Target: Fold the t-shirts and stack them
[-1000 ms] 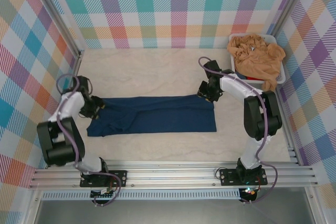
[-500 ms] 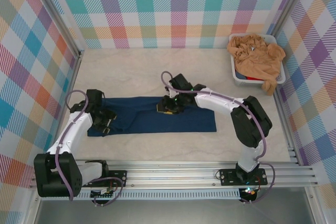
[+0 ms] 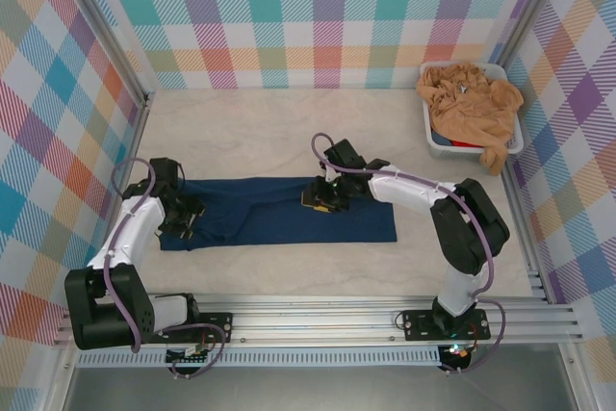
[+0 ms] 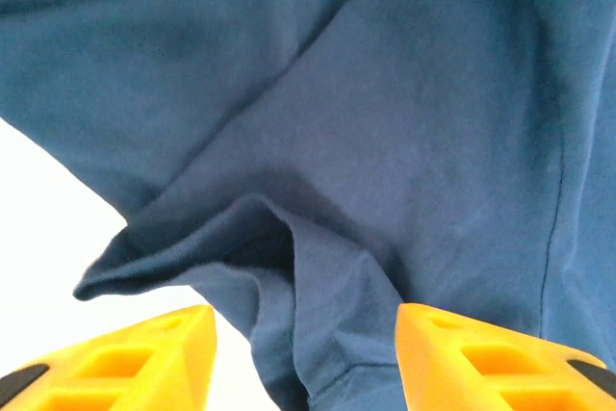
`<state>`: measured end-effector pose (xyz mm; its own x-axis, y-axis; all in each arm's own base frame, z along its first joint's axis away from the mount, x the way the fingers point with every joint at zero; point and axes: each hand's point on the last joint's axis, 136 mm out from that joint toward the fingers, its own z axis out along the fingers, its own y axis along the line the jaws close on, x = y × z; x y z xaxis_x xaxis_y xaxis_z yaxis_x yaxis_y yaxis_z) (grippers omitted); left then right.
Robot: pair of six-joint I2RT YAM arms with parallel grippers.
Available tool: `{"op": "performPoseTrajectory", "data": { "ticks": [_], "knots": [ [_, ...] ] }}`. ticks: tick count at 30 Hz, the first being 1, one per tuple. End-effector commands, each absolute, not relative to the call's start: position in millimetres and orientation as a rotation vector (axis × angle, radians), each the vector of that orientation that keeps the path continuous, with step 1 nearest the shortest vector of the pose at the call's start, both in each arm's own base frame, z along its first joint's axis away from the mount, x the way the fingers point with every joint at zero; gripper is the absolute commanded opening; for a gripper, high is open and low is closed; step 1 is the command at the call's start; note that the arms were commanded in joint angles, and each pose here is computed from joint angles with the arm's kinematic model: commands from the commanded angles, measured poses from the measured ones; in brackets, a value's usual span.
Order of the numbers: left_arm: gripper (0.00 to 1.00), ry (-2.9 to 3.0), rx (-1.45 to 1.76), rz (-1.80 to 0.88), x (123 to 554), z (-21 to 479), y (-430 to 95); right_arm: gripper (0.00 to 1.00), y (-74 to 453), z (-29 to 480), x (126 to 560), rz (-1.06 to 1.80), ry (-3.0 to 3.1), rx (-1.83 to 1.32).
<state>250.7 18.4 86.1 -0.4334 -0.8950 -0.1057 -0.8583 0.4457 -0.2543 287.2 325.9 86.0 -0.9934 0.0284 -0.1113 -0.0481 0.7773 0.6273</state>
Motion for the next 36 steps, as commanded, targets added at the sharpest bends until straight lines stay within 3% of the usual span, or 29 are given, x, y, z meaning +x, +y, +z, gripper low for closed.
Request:
{"op": "performPoseTrajectory", "data": {
  "ticks": [1,7,14,21,31,36],
  "knots": [
    [0.49,2.454,-1.235,-0.076,284.1,109.7,54.0,0.38,324.0,98.8,287.8,1.02,2.813,-0.032],
    [0.48,2.575,-0.859,-0.209,331.0,92.5,73.4,0.38,311.8,98.8,288.0,1.011,2.81,-0.016],
    [0.42,2.685,-0.607,-0.295,337.5,60.7,66.9,0.38,293.8,94.6,291.7,0.998,2.818,0.046],
    [0.29,2.777,-0.608,-0.276,345.4,44.6,73.5,0.38,285.2,93.6,299.2,0.994,2.816,0.087],
    [0.38,2.848,-0.713,-0.182,326.7,39.5,81.7,0.37,285.5,91.9,305.7,0.998,2.81,0.121],
    [0.35,2.814,-0.766,-0.261,331.4,35.0,74.3,0.36,286.2,93.0,306.3,1.008,2.803,0.122]
  ]
}}
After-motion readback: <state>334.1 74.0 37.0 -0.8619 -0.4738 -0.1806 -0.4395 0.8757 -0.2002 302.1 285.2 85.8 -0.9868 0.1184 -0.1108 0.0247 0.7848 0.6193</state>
